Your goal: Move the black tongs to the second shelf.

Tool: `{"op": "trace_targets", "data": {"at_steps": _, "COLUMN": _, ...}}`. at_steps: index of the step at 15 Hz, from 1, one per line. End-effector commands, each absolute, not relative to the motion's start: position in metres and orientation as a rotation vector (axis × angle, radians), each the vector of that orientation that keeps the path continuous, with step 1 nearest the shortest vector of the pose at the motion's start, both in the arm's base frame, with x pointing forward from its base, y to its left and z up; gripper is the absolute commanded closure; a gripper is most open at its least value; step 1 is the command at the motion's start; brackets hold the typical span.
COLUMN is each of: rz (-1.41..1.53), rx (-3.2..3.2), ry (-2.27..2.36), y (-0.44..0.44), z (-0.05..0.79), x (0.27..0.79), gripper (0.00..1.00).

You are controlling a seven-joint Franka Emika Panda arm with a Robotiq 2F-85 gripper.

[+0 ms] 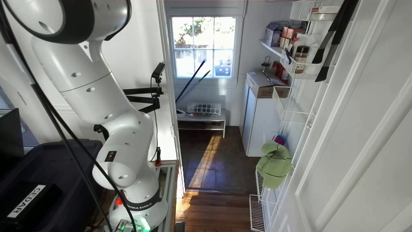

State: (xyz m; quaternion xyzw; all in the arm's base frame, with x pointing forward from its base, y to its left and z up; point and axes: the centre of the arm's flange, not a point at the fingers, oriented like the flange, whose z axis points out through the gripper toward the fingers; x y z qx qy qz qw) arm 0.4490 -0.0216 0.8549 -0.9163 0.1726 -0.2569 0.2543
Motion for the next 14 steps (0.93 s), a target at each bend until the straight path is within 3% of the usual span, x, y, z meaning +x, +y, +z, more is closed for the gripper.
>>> {"op": "trace_targets", "data": {"at_steps": 1, "rz": -0.718, "rx": -2.453, "ry": 0.453, "y": -0.042, "z": 0.881, "x": 0.429, "gripper": 0.99}}
{"op": "trace_targets", "data": {"at_steps": 8, "rz": -0.765, "rx": -2.420, "ry": 0.466, "y": -0.078, "z": 0.900, "x": 0.396, "gripper": 0.99}}
{"op": "trace_targets", "data": {"at_steps": 14, "rz": -0.640, "rx": -2.452, "ry": 0.469, "y": -0.088, "z": 0.867, "x": 0.389, "gripper": 0.99}}
